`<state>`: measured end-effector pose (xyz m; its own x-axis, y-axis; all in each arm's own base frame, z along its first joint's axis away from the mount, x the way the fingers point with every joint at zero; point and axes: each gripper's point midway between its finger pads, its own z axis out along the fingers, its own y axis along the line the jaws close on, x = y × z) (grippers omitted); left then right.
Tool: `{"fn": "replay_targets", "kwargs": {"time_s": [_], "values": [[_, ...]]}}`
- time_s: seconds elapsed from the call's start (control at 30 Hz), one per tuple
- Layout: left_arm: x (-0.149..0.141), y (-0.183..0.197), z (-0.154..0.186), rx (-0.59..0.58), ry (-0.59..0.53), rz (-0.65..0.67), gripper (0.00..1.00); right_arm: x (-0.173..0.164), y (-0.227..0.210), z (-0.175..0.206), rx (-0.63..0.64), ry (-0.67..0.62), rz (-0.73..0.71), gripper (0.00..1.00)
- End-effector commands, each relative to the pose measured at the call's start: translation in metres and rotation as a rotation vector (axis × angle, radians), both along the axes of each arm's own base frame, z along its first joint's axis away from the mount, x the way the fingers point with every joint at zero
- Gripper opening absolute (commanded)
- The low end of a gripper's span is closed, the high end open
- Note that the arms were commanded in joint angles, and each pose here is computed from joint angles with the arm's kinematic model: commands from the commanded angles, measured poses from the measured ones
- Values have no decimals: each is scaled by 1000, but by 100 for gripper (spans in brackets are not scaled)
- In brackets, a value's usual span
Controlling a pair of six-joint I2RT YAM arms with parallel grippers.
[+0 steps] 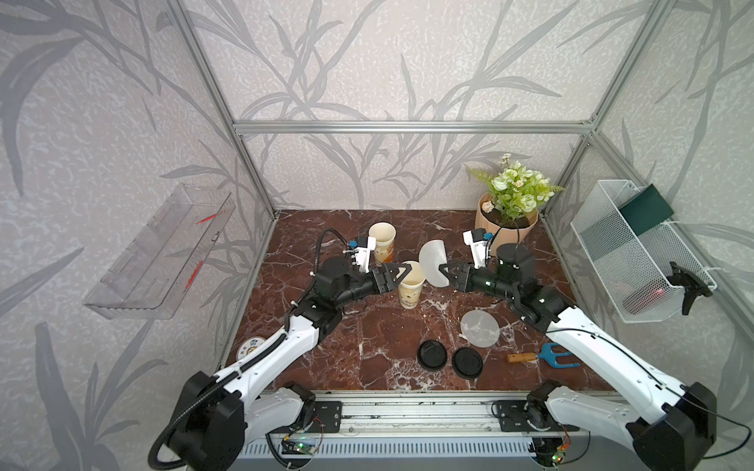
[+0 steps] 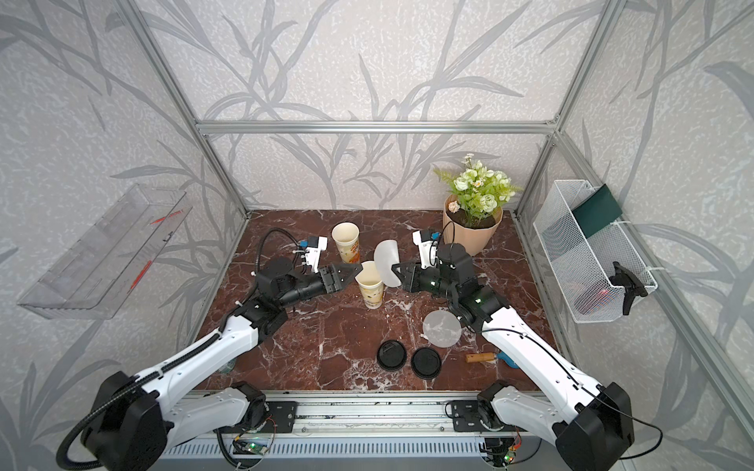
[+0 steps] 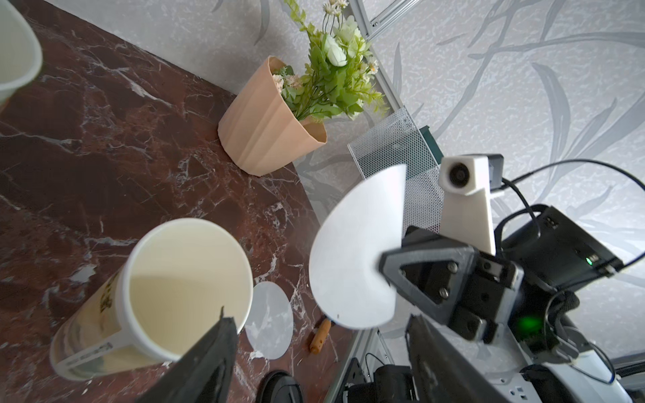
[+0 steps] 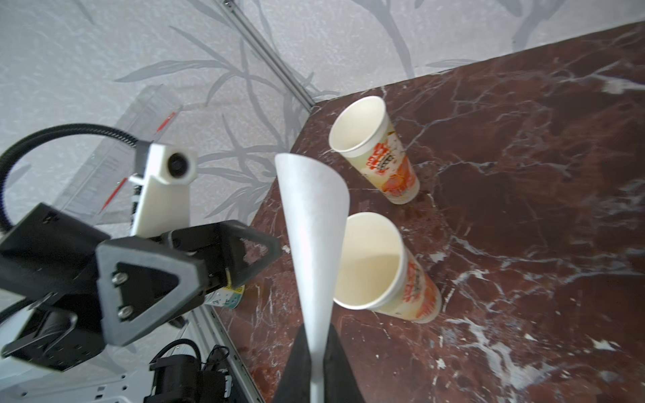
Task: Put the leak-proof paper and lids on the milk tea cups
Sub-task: Place the leak-proof paper at the cup.
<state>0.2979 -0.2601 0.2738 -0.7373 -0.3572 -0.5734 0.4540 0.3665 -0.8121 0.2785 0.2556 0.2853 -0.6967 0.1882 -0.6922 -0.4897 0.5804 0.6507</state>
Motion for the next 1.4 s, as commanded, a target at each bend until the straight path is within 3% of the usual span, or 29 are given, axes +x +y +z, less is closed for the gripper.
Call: {"fn": "replay_targets", "kwargs": {"time_s": [0.0,0.1,0.27,0.43,0.6,0.77,0.87,1.0,1.1,1.23,1.37], "values": [[2,-16,33,-76,-90,-67,69,-8,17,33,94,-37,68,11],[4,-25,34,-93,-89,-96,64,-9,21,35,104,-36,84,11],[2,-28,29,-117,-79,-110,43,-5,24,30,99,-30,84,11],[-1,-29,31,-130,-78,-123,37,-2,30,24,88,-17,107,11],[-1,-25,29,-110,-72,-98,20,6,29,15,59,-12,76,11],[-2,-20,27,-85,-70,-72,12,10,30,10,49,-1,69,13],[-2,-18,27,-68,-69,-60,0,12,28,9,27,-18,66,24],[1,-16,30,-22,-75,-44,0,16,16,4,8,-18,40,62],[3,-24,33,34,-69,-72,0,22,-7,2,25,-25,-25,81],[6,-48,42,76,-79,-147,0,28,-34,3,119,-24,-89,93],[15,-57,30,135,-22,-164,0,33,-43,-2,134,-11,-107,94]]}}
